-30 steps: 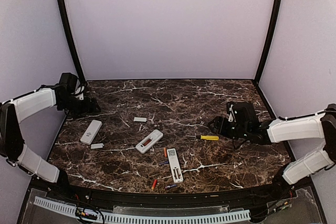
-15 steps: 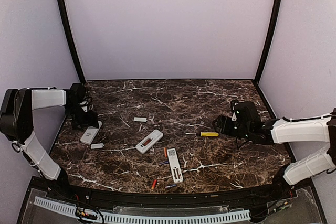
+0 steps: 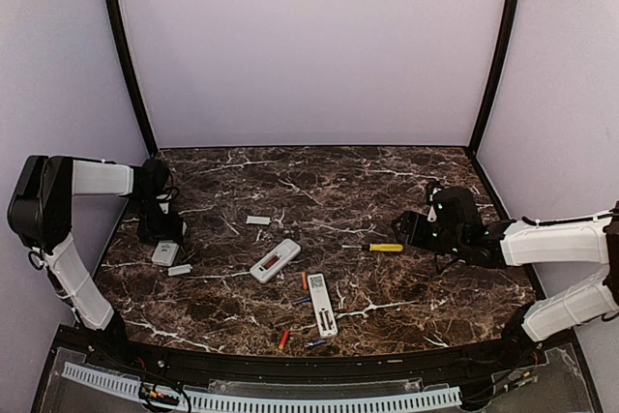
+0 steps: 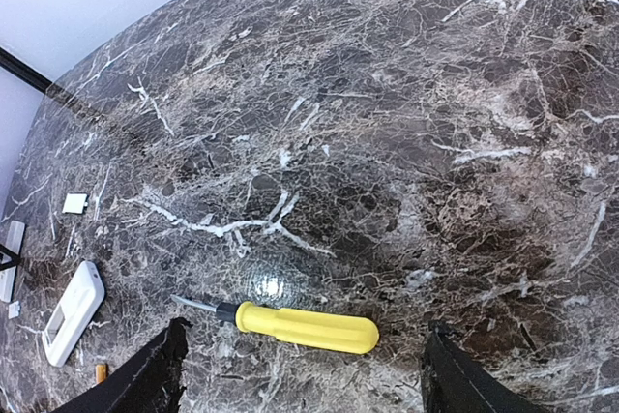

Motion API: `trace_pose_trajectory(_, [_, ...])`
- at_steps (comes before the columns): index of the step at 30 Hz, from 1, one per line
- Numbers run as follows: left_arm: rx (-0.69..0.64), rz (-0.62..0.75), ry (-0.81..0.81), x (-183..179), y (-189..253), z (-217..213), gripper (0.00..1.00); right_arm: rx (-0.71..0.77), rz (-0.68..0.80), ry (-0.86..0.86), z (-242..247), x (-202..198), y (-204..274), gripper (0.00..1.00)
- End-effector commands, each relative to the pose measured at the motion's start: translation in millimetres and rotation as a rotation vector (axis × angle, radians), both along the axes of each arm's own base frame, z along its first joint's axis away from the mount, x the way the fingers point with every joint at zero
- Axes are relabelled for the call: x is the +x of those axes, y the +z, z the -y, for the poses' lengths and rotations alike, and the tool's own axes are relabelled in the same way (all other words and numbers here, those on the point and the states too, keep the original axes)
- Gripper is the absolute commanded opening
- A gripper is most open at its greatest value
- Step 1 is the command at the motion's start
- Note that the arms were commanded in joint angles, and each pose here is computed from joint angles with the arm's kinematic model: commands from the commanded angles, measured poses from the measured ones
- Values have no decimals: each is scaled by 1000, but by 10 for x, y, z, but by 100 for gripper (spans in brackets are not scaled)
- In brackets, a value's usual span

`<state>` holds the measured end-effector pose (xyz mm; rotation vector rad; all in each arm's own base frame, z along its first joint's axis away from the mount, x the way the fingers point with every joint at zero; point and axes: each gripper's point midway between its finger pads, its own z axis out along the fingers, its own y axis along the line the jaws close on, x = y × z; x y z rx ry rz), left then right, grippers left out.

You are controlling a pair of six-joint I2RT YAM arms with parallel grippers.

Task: Unload the batteries from the remote control
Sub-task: Pick up the remote control from the center of the board.

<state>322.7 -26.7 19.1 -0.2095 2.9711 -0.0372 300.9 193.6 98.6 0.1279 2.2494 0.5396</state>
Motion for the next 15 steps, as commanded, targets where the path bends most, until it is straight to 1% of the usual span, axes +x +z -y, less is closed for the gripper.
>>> trace_pose_trajectory(1, [-8, -31, -16, -54, 2, 38, 66, -2, 18, -4, 7, -5, 18, 81])
trace_pose_trajectory(2, [23, -29, -18, -51, 6, 2, 59, -11, 14, -7, 18, -7, 20, 81])
trace_pose_trajectory(3, [33, -31, -21, -53, 11, -7, 56, -17, 7, -16, 41, -13, 23, 81])
trace_pose_trajectory(4, [43, -31, -27, -60, 10, -7, 50, -19, 4, -20, 54, -25, 35, 81])
trace_pose_trajectory(5, [45, -31, -31, -60, 10, -1, 49, -18, 5, -22, 68, -37, 62, 81])
trace_pose_trajectory(7, [54, -23, -44, -47, 30, 23, 41, 0, 22, -27, 92, -61, 156, 82])
trace_pose_trajectory(11, [79, 27, -67, -6, 145, 62, 35, 23, 76, -18, 123, -97, 396, 83])
trace_pose_trajectory(14, [71, 111, -82, 34, 347, 127, 33, 21, 129, -4, 139, -94, 611, 86])
trace_pose_trajectory(15, [57, 163, -89, 76, 472, 165, 33, 9, 135, -1, 153, -99, 661, 87])
